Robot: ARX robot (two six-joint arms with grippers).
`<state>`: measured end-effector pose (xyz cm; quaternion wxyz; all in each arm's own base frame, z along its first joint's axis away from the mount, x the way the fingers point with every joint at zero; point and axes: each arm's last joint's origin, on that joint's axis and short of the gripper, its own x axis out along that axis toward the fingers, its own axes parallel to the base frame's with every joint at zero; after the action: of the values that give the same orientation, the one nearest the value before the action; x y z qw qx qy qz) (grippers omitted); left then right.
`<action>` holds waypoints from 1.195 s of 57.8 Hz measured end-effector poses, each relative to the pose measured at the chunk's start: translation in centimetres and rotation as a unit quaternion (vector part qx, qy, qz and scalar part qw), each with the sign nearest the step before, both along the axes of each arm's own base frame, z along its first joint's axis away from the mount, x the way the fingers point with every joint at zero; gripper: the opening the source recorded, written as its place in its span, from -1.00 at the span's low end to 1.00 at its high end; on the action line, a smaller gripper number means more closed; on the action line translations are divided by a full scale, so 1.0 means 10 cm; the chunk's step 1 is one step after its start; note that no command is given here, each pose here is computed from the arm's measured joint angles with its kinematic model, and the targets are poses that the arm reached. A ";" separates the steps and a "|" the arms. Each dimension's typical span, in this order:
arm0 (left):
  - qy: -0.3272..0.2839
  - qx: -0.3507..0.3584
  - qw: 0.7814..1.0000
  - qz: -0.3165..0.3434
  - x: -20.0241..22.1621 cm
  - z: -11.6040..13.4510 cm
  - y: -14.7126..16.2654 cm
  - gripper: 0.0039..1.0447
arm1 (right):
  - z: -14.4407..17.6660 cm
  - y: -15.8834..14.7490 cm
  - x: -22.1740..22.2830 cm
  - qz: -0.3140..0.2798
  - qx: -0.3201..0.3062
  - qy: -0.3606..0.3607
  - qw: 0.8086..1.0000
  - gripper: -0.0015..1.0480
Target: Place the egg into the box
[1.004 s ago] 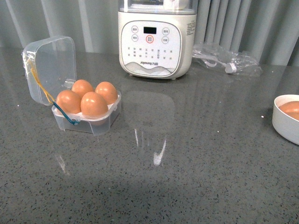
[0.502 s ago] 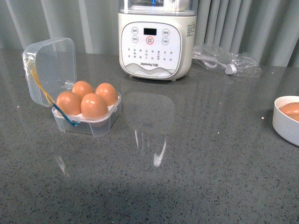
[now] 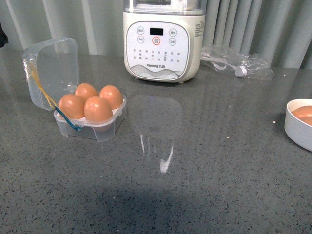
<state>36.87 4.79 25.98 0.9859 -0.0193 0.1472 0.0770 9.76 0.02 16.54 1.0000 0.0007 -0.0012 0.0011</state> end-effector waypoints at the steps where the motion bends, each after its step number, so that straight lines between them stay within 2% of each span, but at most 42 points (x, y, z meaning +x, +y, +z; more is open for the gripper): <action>1: 0.001 0.000 1.000 -0.001 0.02 0.00 -0.01 0.87 | 0.00 0.00 0.00 0.000 0.000 0.000 1.000 0.86; 19: 0.012 0.008 1.000 -0.024 0.12 -0.06 -0.24 0.87 | 0.00 0.00 0.00 0.000 0.000 0.000 1.000 0.86; 42: 0.039 0.031 0.994 -0.101 0.02 -0.19 -0.85 0.87 | 0.00 0.00 0.00 0.000 0.000 0.000 1.000 0.86; 54: 0.019 0.029 0.987 -0.154 -0.17 0.00 -1.17 0.87 | 0.00 0.00 0.00 0.000 0.000 0.000 1.000 0.86; 69: -0.013 0.027 0.986 -0.163 -0.34 0.27 -1.21 0.87 | 0.00 0.00 0.00 0.000 0.000 0.000 1.000 0.86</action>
<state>33.43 -7.27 28.73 0.9873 0.0305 0.1332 -0.0811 9.76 0.02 16.54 1.0000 0.0007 -0.0012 0.0011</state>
